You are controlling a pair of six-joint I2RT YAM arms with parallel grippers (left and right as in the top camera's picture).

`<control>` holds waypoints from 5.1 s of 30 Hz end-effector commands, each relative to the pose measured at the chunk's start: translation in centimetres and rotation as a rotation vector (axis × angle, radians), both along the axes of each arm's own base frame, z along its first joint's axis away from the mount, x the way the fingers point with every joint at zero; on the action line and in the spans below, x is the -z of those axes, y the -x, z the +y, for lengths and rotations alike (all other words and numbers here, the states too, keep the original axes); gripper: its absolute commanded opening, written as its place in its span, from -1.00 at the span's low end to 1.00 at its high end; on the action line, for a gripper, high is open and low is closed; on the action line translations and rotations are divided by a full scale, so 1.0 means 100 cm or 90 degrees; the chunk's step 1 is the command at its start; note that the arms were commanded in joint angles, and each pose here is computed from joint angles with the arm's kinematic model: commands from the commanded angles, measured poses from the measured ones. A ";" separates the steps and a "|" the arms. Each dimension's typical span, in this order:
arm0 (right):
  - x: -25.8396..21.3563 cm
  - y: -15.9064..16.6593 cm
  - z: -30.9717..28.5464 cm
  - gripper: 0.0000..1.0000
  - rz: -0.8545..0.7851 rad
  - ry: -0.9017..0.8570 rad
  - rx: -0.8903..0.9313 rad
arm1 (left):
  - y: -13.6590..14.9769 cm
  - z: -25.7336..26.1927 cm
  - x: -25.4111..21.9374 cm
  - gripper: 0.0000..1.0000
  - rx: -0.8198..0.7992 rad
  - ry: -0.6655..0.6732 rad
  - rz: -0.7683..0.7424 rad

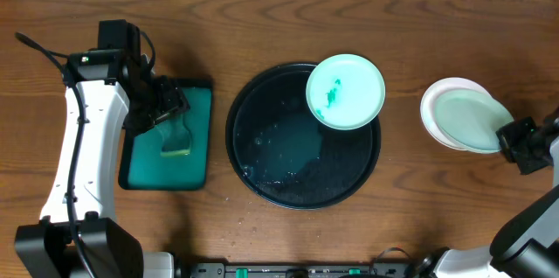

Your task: Clean dirty plates on tray and stack at the side

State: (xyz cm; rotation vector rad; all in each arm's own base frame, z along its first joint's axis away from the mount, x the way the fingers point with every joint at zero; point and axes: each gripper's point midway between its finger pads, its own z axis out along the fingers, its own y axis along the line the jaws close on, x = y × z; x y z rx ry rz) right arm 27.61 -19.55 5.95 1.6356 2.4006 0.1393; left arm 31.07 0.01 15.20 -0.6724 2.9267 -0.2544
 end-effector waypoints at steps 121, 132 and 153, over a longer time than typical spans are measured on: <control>0.055 -0.042 0.347 -0.97 -0.013 -0.132 -0.749 | -0.004 0.024 0.153 -0.86 -0.027 -0.076 0.108; 0.055 -0.041 0.347 -0.97 -0.011 -0.133 -0.749 | -0.022 0.024 0.078 -0.86 -0.030 -0.085 -0.044; 0.055 -0.043 0.347 -0.98 -0.017 -0.130 -0.749 | -0.033 0.017 -0.045 -0.86 0.024 -0.196 -0.318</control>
